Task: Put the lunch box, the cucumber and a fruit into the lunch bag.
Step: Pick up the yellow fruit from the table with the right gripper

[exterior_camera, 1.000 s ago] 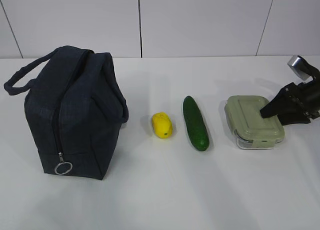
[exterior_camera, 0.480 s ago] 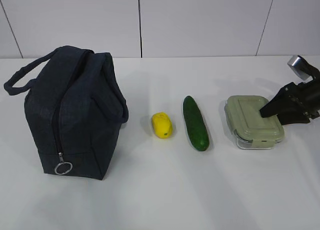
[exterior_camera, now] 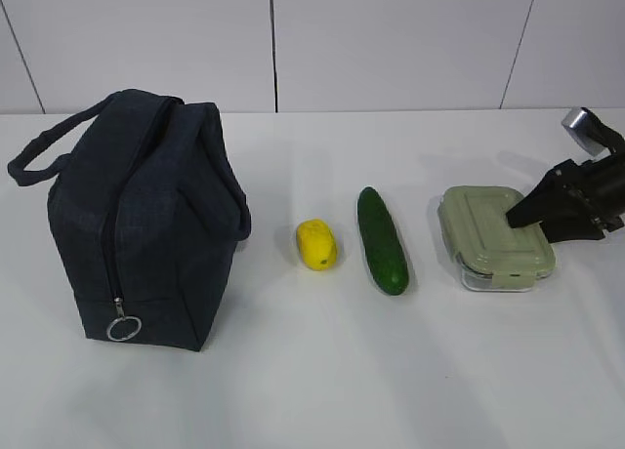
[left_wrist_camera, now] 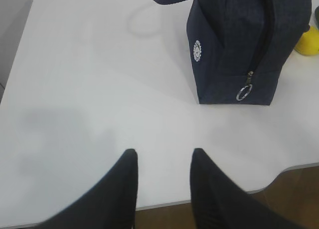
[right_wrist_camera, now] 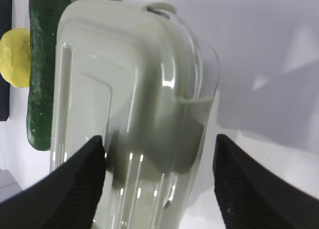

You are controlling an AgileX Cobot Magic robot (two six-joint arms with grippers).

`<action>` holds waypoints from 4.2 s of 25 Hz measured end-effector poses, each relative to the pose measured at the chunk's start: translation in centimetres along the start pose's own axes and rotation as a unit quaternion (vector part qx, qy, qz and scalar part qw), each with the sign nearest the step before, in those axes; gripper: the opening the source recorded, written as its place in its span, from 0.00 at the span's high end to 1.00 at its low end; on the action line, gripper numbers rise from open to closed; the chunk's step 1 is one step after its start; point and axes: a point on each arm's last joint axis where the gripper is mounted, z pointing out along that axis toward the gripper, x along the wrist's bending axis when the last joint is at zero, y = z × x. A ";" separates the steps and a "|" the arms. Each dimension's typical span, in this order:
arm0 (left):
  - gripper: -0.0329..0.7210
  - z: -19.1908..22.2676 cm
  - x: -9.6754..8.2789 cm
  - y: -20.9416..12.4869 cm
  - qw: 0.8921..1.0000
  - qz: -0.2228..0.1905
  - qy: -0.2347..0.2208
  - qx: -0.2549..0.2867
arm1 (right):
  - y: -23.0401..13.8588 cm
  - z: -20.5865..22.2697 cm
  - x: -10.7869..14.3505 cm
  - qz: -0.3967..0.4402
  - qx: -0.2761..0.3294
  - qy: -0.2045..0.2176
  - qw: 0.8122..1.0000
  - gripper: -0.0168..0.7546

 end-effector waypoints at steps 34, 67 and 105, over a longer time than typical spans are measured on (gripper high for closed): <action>0.64 0.0 0.0 0.0 1.000 0.000 0.000 0.000 | -0.1 0.1 -0.1 0.036 0.004 -0.003 0.999 0.33; 0.64 0.0 0.0 0.0 1.000 0.000 0.000 0.000 | -0.1 0.1 0.0 0.043 0.002 0.007 0.999 0.51; 0.64 0.0 0.0 0.0 1.000 0.000 0.000 0.000 | 0.0 -0.6 0.5 0.101 -0.001 -0.012 0.995 0.46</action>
